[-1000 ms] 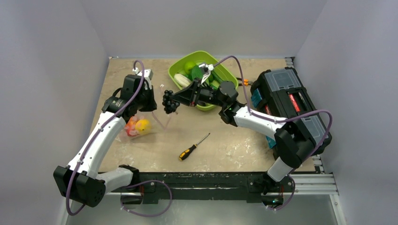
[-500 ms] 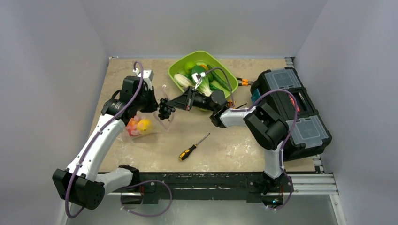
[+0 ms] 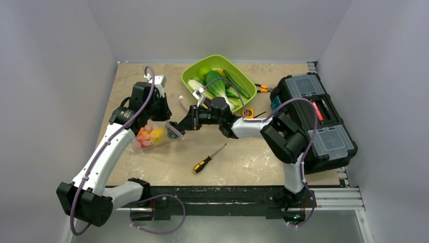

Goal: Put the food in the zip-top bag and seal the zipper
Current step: Place the fake fruit in the zipper food storage bag.

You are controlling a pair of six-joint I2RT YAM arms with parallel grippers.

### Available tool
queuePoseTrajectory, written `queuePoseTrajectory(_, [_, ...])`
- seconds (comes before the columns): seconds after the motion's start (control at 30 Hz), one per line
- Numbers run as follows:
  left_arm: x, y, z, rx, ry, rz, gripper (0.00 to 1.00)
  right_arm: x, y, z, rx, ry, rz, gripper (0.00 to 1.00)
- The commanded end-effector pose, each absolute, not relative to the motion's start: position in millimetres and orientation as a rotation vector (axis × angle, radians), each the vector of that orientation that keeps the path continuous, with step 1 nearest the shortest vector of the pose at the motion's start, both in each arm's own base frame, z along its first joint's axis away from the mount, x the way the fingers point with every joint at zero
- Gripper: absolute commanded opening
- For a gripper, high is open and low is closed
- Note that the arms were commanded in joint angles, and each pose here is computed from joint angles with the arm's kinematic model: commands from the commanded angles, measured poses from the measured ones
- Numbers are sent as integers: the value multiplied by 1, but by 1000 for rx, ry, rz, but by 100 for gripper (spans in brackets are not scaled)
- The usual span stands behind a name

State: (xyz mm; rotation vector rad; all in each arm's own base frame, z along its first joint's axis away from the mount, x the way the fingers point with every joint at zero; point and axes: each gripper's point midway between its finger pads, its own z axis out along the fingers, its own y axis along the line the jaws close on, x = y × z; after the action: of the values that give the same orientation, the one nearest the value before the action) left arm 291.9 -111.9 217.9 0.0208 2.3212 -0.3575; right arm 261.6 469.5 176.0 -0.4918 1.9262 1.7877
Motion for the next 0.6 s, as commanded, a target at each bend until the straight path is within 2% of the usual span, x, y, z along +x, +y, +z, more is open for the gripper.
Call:
queuePoseTrajectory(0.0, [295,-117,233,32,2261,-392,0,274,470,179,-590,1976,1589,19])
queuePoseTrajectory(0.2, [295,-116,233,33,2260,-382,0,275,465,177,-643,2003,1510,47])
queuePoseTrajectory(0.33, [295,-116,233,33,2261,-383,0,273,456,190,-683,1986,1452,62])
queuePoseTrajectory(0.57, [296,-115,232,33,2262,-366,0,299,426,216,-647,1952,1263,66])
